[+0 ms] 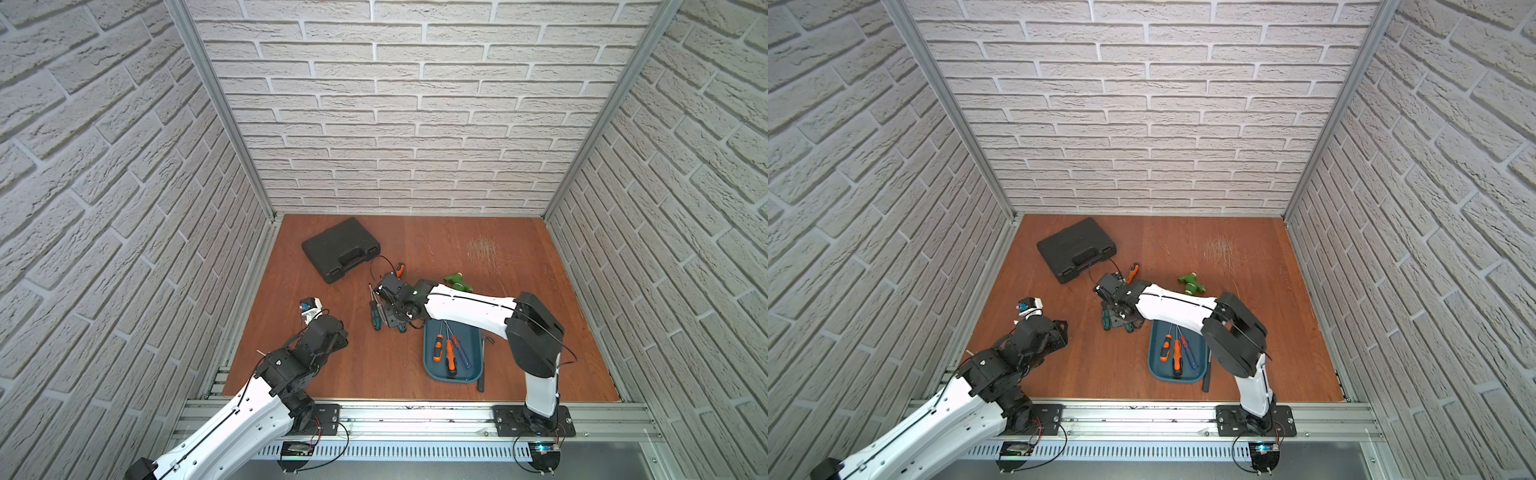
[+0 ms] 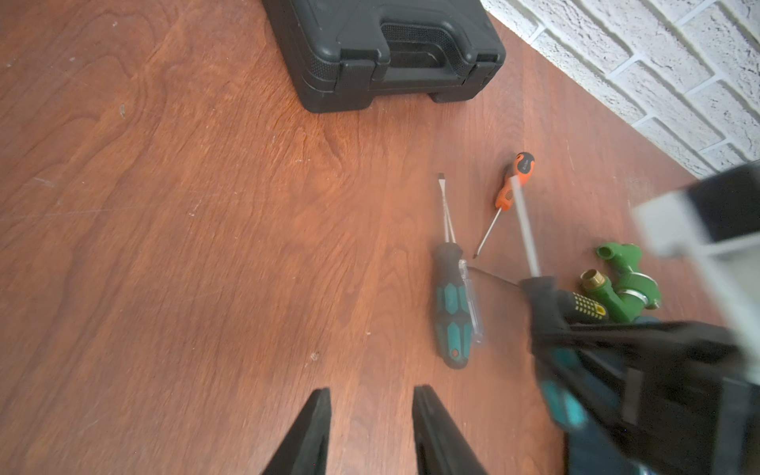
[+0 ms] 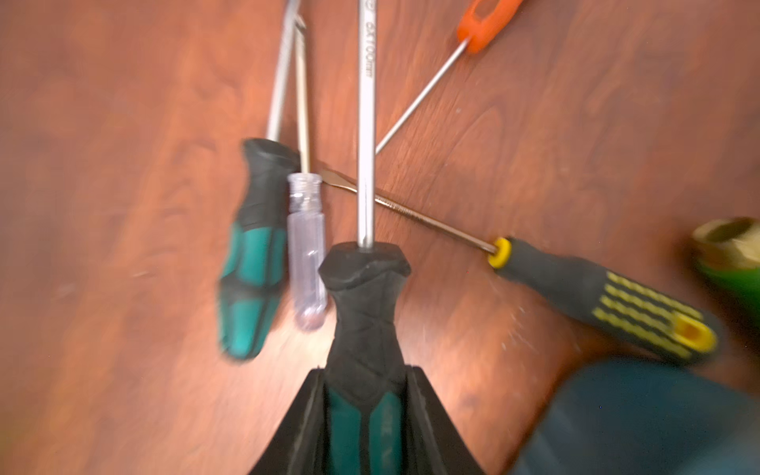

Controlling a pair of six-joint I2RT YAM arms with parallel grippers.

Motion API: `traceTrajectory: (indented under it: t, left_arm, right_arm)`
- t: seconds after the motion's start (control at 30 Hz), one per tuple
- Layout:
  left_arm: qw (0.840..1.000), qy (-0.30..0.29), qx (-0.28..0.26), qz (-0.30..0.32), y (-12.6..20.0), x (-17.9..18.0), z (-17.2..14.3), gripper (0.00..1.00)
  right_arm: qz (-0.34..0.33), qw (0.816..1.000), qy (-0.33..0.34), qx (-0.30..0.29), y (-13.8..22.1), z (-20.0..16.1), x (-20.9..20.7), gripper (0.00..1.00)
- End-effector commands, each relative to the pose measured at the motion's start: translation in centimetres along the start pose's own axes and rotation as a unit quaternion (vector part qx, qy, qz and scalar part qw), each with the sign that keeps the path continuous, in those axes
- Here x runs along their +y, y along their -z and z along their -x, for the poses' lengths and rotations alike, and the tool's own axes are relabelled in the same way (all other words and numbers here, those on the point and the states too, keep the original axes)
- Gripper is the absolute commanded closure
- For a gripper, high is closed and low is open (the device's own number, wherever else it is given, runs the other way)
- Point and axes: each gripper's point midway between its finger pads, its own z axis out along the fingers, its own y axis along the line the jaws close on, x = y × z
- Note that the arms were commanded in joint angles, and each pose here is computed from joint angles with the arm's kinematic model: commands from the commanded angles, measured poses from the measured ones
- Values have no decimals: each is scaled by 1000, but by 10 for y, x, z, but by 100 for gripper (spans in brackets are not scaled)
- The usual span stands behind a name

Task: Put the screwdriver on the desktop into the storage box
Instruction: Pick up the screwdriver from the center of the board, then place the screwdriver in the storage box.

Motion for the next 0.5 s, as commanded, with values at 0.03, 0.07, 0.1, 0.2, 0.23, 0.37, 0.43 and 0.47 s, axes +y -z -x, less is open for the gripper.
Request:
traceTrajectory:
  t: [0.03, 0.07, 0.1, 0.2, 0.23, 0.37, 0.43, 0.47]
  left_arm:
    - [1000, 9, 0, -16, -5, -7, 0, 61]
    - [1000, 9, 4, -19, -5, -8, -2, 61]
    - [1000, 10, 4, -20, -6, -9, -1, 61]
    - [1000, 12, 5, -26, -8, -12, -1, 61]
    - [1000, 12, 7, -28, -9, -14, -2, 61]
    - [999, 9, 13, -30, -14, -16, -5, 61]
    - [999, 8, 17, -29, -15, -16, -7, 61]
    - [999, 7, 19, -28, -16, -16, -8, 61]
  right_arm:
    - [8, 997, -45, -56, 58, -1, -15, 80]
    - [4, 996, -59, -64, 67, -7, -24, 80]
    - [-1, 995, -76, -72, 76, -14, -34, 80]
    - [-30, 989, -121, -79, 92, -46, -72, 79]
    - [-37, 988, -131, -78, 94, -55, -82, 79]
    - [-60, 985, -144, -69, 92, -86, -110, 79]
    - [-76, 985, -141, -58, 87, -95, -116, 78]
    - [-87, 985, -138, -53, 85, -98, -120, 78]
